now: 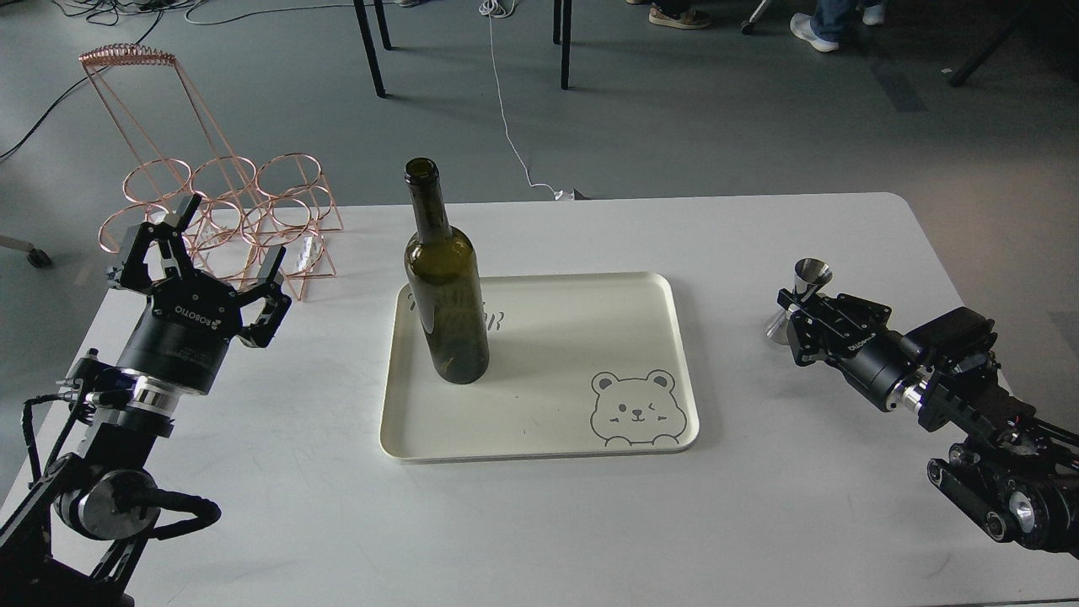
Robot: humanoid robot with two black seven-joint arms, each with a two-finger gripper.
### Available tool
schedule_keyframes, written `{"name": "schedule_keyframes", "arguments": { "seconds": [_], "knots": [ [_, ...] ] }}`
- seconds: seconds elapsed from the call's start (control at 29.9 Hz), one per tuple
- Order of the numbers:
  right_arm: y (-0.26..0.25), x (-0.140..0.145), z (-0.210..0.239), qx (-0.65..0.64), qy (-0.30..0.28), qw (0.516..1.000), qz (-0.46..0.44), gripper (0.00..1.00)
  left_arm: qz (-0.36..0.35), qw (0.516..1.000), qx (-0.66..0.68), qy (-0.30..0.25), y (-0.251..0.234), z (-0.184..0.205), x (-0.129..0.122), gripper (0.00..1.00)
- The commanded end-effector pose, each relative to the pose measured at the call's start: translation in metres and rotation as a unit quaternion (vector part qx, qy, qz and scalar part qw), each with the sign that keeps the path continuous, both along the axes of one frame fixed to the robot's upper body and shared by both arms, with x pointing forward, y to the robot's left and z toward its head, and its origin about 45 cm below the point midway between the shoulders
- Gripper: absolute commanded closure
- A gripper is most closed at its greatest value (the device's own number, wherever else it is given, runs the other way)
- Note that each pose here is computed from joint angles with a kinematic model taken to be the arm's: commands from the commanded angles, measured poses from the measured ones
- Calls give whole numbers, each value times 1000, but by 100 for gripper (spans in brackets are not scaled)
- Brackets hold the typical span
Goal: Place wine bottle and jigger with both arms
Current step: 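Lift the jigger with the right gripper and carry it off the tray, then set the jigger on the table and open the right gripper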
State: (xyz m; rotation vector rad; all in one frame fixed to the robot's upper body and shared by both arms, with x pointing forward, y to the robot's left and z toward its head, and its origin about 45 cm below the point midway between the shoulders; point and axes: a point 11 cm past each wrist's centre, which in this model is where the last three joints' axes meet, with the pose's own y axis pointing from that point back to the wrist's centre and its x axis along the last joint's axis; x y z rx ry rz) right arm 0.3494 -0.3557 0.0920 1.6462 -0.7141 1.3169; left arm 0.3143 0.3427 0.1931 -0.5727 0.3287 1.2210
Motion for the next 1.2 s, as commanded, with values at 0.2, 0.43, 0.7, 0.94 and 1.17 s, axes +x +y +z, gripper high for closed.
{"name": "schedule_keyframes", "arguments": {
  "seconds": [0.2, 0.43, 0.7, 0.94, 1.17],
  "knots": [
    [0, -1, -2, -3, 3, 1000, 2, 86, -7, 1000, 16, -2, -4, 0, 2, 1],
    [0, -2, -2, -2, 4, 1000, 1, 75, -7, 1000, 18, -2, -3, 1, 2, 1],
    [0, 2, 2, 20, -1, 1000, -13, 26, -9, 1000, 18, -7, -4, 5, 5, 1],
    [-21, -1, 17, 2, -9, 1000, -12, 6, -9, 1000, 17, -9, -5, 6, 6, 1],
    [-45, -32, 22, -26, 15, 1000, 9, 5, -9, 1000, 17, -8, -4, 5, 6, 1]
  ]
}}
